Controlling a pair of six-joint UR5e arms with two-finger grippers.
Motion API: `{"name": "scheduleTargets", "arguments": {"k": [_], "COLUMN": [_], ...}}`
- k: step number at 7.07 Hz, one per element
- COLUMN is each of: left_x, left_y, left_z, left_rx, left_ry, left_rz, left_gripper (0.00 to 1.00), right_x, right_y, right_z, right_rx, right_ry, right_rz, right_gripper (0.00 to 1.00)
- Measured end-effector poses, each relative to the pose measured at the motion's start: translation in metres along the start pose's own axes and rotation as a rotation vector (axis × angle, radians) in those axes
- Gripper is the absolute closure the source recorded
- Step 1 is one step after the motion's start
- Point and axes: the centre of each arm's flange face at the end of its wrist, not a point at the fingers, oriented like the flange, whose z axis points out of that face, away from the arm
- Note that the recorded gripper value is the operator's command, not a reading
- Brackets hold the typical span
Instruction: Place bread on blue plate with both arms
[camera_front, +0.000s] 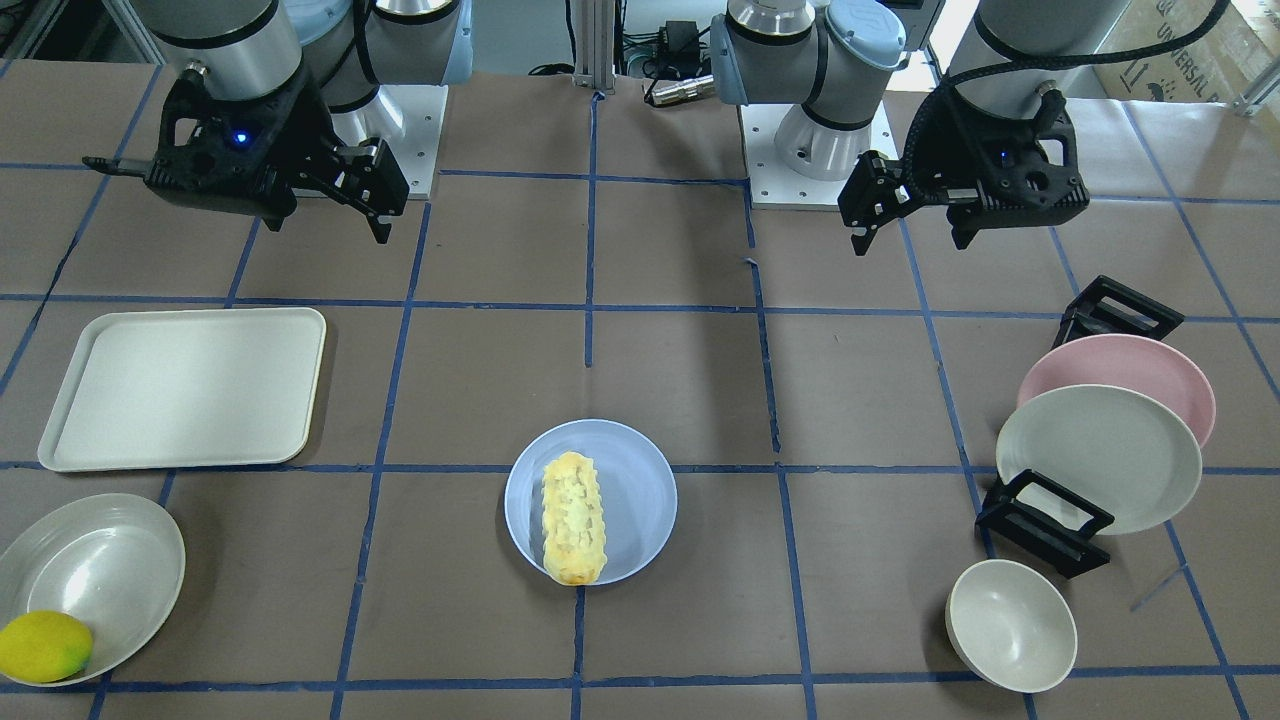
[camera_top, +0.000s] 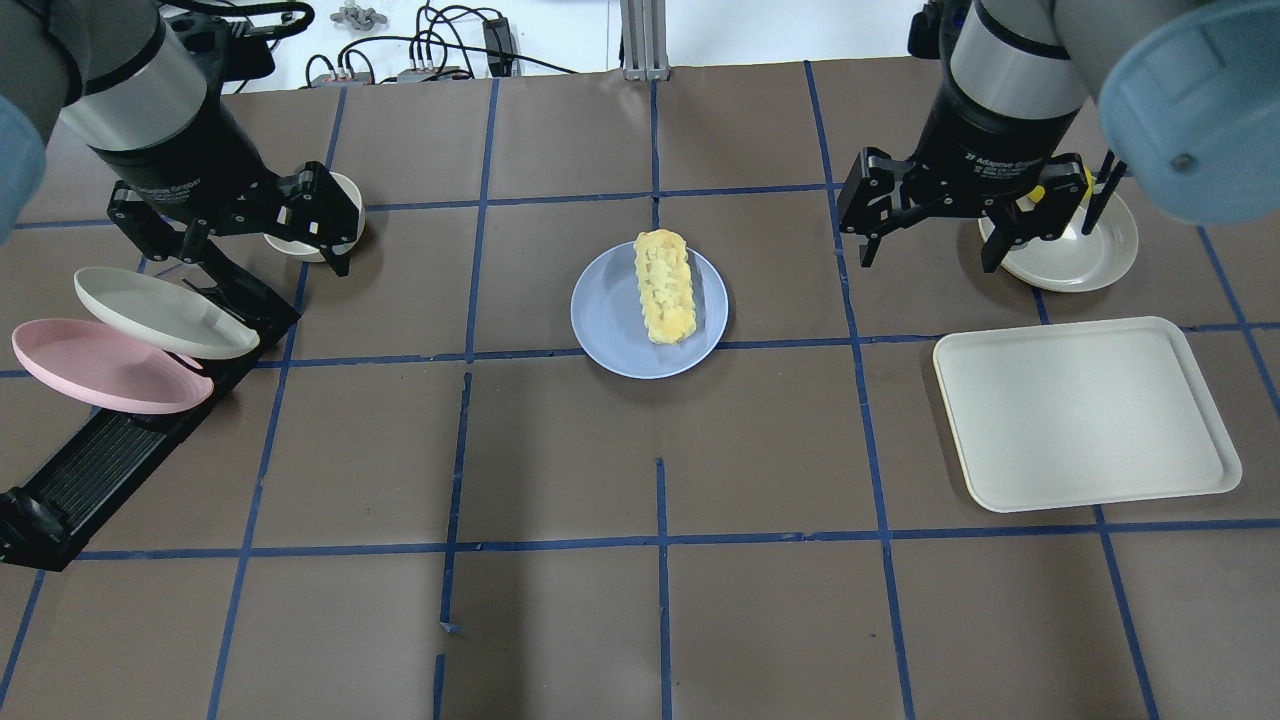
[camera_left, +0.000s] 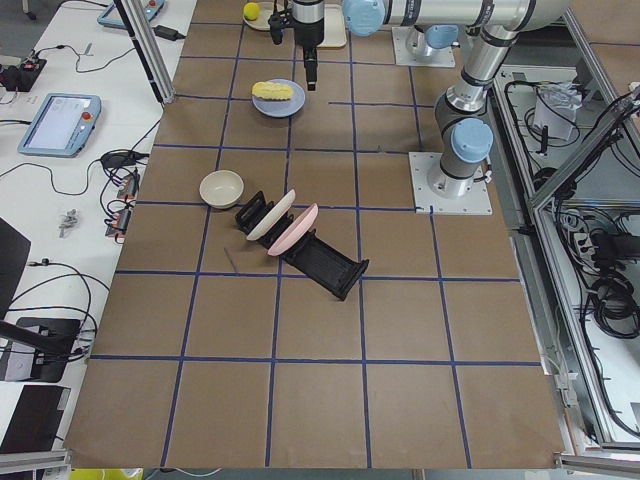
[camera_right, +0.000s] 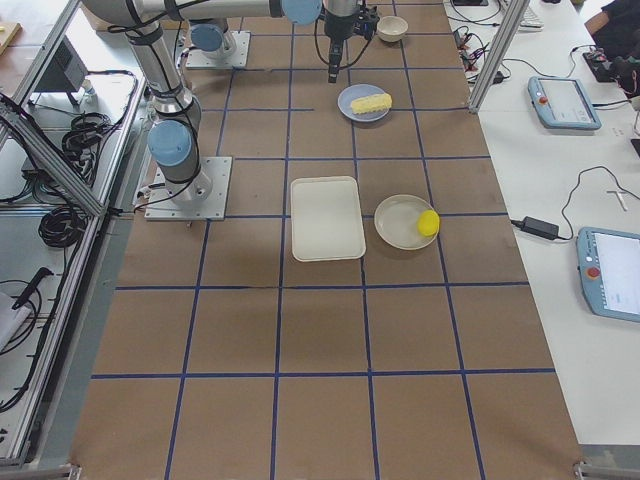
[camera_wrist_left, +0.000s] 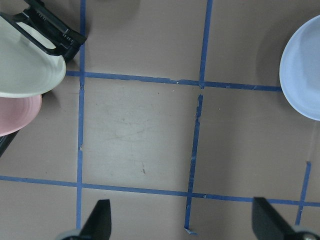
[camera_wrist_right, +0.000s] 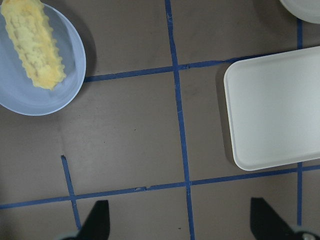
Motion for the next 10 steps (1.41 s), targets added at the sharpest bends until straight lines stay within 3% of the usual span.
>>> {"name": "scheduleTargets", "arguments": {"k": [3,10], "left_x": [0.0028,0.0031], "left_y": [0.0047,0.0044], "left_z": [0.0013,0.0022], "left_rx": [0.0,0.001], "left_ry": [-0.002,-0.001], "left_rz": [0.008,0.009], "left_gripper": [0.0,0.0], "right_x": [-0.0005,-0.0016], "right_y": [0.0026,-0.0001], "right_z": [0.0047,0.0035], "right_rx": [0.049,0.053], "right_ry": [-0.008,-0.019], "right_rz": [-0.002,-0.009], "right_gripper": [0.0,0.0]}}
